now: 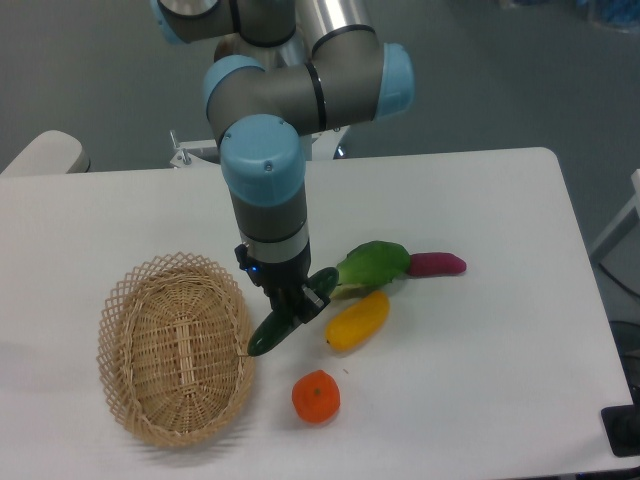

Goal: Pick up the cucumber from the table
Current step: 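Lift the cucumber and carry it toward the wicker basket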

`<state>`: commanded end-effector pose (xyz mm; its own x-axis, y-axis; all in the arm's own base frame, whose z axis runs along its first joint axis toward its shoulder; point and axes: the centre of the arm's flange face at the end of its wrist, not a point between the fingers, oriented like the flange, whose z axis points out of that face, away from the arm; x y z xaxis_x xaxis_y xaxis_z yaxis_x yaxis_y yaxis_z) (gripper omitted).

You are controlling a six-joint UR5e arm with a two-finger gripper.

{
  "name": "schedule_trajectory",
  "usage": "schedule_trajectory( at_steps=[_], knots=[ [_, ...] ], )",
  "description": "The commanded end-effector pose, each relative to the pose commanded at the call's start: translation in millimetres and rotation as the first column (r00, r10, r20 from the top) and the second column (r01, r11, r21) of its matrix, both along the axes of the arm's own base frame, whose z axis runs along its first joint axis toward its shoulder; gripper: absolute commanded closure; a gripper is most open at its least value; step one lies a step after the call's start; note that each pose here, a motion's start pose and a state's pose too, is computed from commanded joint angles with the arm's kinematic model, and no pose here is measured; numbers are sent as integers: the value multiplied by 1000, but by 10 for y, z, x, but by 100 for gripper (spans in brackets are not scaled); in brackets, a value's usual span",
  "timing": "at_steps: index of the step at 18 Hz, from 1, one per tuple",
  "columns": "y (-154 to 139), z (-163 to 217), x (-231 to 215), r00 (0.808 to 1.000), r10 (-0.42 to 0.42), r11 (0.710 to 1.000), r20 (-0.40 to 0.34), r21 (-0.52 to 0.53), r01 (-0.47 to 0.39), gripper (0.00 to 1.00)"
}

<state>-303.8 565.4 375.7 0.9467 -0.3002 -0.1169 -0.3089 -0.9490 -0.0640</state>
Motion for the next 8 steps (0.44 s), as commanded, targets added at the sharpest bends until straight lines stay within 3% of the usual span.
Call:
schedule_trajectory(
  at_steps=[8],
  knots=[
    [-23, 16, -14, 1000, 10, 1000, 1, 5, -10, 71]
  ],
)
